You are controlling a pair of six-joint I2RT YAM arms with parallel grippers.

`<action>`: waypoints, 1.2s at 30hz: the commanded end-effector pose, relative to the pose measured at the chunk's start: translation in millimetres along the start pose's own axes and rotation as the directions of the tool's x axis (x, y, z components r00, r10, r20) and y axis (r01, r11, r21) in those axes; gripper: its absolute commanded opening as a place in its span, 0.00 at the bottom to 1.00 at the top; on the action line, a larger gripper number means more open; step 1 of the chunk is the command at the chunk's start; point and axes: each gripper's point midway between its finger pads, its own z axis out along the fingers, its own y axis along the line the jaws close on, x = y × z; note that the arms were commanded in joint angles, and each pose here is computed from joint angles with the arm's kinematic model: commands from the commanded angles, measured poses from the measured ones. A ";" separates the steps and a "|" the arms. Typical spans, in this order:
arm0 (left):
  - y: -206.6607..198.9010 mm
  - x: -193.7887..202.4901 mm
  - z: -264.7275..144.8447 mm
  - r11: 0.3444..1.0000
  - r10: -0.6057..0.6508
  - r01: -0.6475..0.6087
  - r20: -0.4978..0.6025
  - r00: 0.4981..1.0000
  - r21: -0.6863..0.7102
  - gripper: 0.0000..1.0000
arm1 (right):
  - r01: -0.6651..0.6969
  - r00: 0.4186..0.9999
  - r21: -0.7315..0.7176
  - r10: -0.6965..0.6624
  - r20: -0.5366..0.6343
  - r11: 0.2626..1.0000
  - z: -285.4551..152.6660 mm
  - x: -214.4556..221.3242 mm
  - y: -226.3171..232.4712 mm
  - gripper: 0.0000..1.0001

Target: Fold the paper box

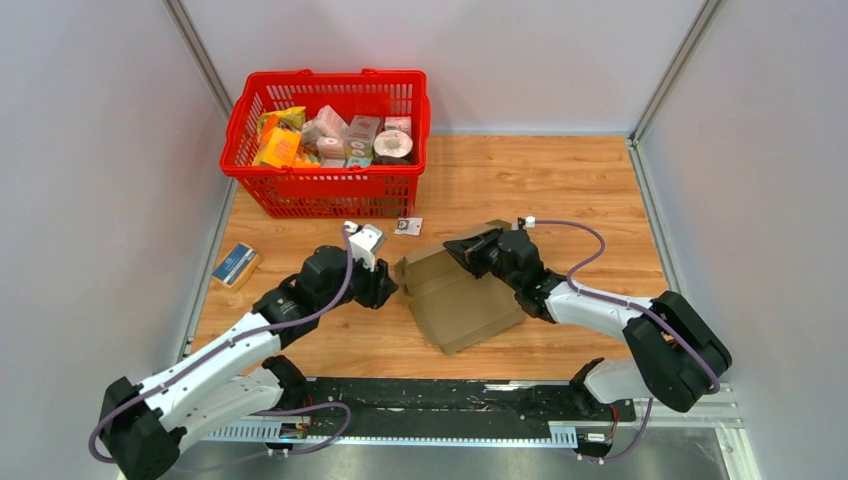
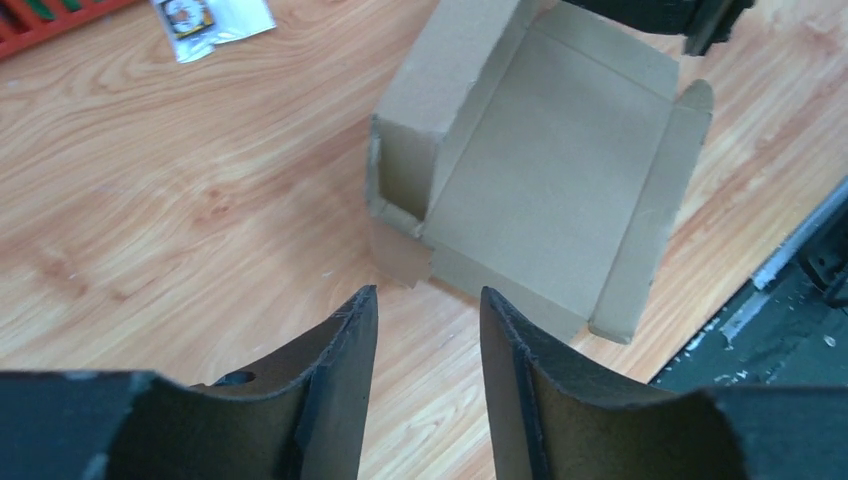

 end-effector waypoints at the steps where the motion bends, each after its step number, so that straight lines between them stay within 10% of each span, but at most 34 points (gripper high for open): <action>1: 31.5 22.3 -16.3 0.981 -0.095 0.083 -0.057 0.994 -0.176 0.46 | 0.015 1.000 0.026 -0.015 -0.023 1.000 -3.6 1.9 -10.9 0.00; 5: 54.9 30.6 -12.5 0.962 -0.087 0.051 -0.123 0.989 -0.267 0.46 | 0.020 0.999 0.019 -0.020 -0.027 1.000 -3.9 2.9 -7.8 0.00; 20: -5.5 -15.6 36.4 0.983 0.149 -0.140 -0.075 0.986 0.116 0.50 | 0.007 0.999 0.014 -0.007 -0.048 1.000 3.2 6.4 -7.6 0.00; 36: -6.3 -29.7 58.3 0.996 0.083 -0.084 -0.022 0.996 -0.037 0.30 | -0.016 0.999 0.015 0.017 -0.034 1.000 -1.9 4.6 -11.5 0.00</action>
